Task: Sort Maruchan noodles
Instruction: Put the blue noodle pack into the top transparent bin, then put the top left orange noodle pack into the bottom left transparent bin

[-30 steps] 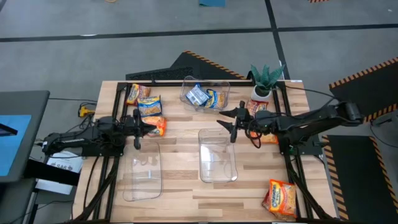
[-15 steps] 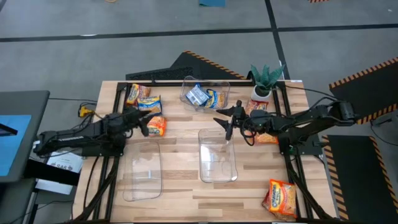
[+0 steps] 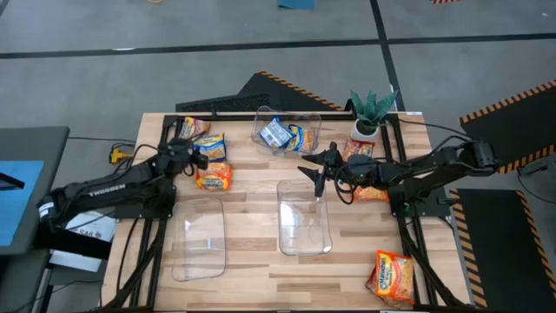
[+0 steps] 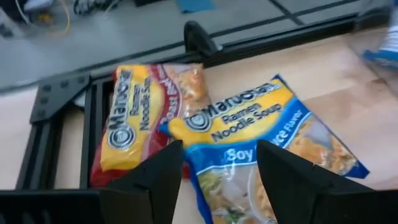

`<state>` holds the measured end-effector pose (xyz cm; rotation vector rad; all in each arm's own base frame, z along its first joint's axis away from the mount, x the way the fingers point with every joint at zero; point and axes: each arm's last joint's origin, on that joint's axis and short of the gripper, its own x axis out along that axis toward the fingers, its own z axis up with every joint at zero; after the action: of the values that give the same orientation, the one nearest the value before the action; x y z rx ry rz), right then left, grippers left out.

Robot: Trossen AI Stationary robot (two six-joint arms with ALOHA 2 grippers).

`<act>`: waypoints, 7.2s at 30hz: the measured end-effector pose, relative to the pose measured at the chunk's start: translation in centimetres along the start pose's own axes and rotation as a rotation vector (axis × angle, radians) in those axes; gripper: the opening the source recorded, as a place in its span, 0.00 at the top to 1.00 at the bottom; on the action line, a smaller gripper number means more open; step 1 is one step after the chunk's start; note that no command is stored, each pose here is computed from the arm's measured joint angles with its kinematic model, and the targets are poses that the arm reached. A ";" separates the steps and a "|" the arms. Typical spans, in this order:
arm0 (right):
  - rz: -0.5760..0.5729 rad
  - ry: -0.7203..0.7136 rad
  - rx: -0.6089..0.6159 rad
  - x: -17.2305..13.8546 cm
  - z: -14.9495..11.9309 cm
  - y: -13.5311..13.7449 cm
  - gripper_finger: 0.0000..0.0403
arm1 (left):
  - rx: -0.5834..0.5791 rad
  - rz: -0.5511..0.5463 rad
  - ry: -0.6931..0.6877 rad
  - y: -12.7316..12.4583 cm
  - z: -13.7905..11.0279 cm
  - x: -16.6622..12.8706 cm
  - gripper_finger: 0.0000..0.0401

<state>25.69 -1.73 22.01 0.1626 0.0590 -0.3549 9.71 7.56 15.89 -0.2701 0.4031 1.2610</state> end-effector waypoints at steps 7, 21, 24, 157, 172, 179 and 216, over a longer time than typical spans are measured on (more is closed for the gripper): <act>-0.001 0.000 0.012 0.0 0.0 0.0 0.46 | -0.050 -0.013 0.058 0.7 -0.1 0.9 0.53; -0.001 0.000 0.027 0.0 0.0 0.0 0.46 | -0.087 -0.014 0.084 1.3 -1.1 2.3 0.53; -0.001 0.000 0.027 0.0 0.0 0.0 0.46 | -0.088 -0.020 0.087 1.1 -1.0 2.7 0.53; -0.008 0.035 0.048 0.0 -0.3 -0.1 0.46 | 0.275 -0.209 0.305 -2.5 14.8 8.2 1.00; -0.009 0.035 0.048 0.0 -0.3 -0.1 0.46 | 0.207 -0.584 -0.307 -8.5 19.9 2.3 1.00; -0.009 0.035 0.048 0.0 -0.3 -0.1 0.46 | 0.184 -0.756 -0.345 -13.0 18.2 6.3 1.00; -0.011 0.035 0.048 0.0 -0.3 -0.1 0.46 | 0.079 -0.942 -0.385 -15.0 17.5 8.1 0.46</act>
<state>25.64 -1.81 21.66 0.2159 0.0856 -0.3646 28.61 17.47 27.75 -0.1129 -0.0311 0.3490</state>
